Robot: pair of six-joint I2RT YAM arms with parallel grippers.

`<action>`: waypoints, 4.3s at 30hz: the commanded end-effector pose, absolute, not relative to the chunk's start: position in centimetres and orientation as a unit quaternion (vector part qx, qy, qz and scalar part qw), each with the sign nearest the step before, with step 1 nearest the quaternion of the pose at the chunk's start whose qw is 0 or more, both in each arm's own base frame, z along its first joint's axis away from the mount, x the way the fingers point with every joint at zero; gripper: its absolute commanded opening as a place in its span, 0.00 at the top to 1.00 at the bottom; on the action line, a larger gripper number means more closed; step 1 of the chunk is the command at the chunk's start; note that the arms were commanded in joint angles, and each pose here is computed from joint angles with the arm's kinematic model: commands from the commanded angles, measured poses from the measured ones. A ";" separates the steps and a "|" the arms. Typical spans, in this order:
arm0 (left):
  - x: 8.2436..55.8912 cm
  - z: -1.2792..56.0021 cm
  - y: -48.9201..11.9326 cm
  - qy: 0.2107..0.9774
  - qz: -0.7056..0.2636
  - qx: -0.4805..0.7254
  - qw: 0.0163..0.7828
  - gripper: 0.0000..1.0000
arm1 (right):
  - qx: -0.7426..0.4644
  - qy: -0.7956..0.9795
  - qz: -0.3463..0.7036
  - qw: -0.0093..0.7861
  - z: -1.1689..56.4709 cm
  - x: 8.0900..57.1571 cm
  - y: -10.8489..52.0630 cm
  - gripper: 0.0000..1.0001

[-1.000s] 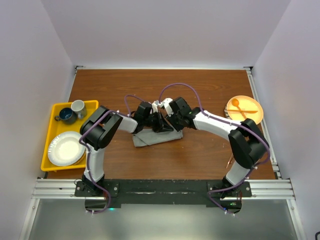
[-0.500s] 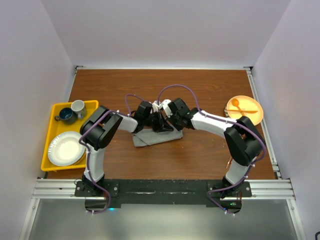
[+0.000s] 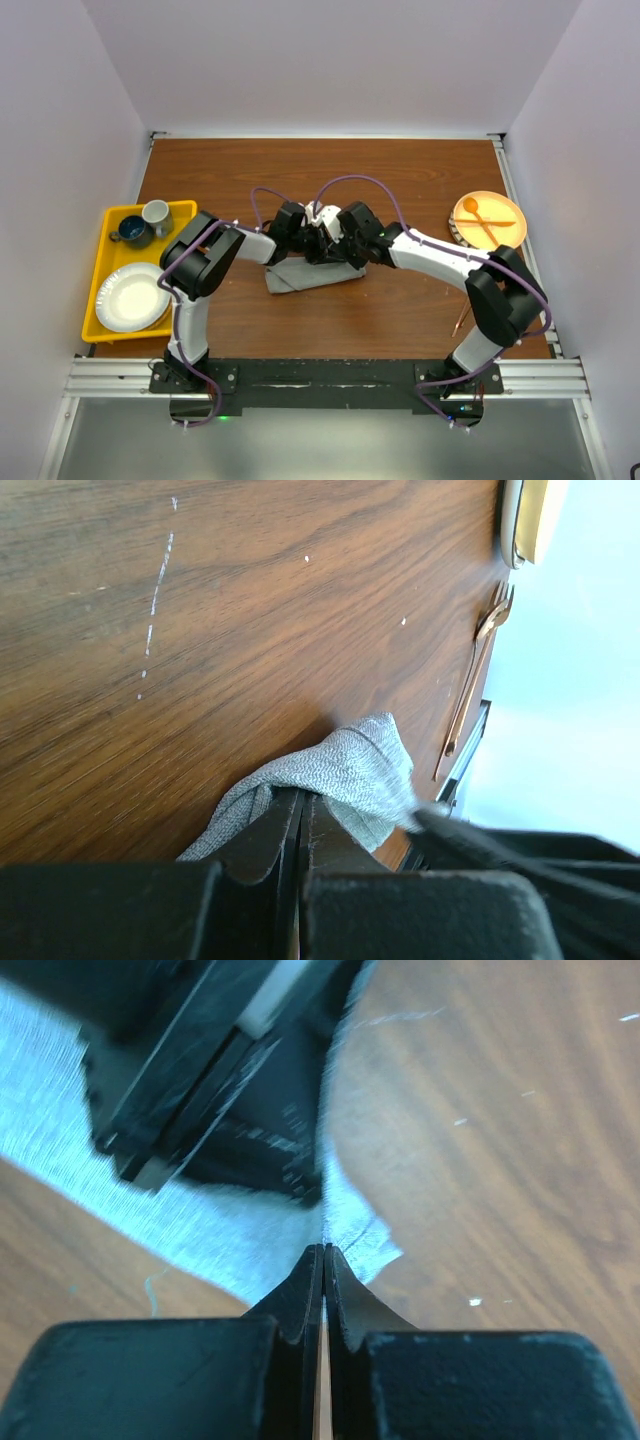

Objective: Fold the napkin into a case and place the utensils inside
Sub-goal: Grasp the top corner of the smaller rectangle folded napkin from the folded napkin.

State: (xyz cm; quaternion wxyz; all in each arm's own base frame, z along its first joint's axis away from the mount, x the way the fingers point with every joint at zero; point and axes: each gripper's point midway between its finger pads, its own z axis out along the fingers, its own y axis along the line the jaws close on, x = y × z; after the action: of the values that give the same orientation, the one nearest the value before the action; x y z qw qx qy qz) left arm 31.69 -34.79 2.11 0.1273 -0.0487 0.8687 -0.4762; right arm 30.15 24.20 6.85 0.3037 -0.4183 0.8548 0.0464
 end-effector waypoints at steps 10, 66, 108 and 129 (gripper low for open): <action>31.0 -2.4 -32.2 0.911 -0.388 -0.055 0.126 1.00 | -0.414 0.877 0.026 0.243 2.8 28.0 23.5 1.00; 29.4 -1.0 -31.1 0.910 -0.386 0.015 0.153 1.00 | -0.320 0.905 0.022 0.279 4.9 33.3 24.8 0.64; 28.8 11.2 -25.3 0.692 -0.383 0.391 0.471 0.58 | -0.322 0.892 0.031 0.317 4.5 32.5 23.8 1.00; 30.4 8.3 -28.3 0.492 -0.262 0.697 0.451 0.65 | -0.318 0.888 0.037 0.329 5.2 32.8 24.1 1.00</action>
State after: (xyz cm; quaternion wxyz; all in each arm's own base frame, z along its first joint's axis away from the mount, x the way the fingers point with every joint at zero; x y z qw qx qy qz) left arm 30.73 -27.66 8.20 0.4620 0.6459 0.5445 -0.2699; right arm 32.04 23.80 3.21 0.2963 -0.3305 0.8956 0.0297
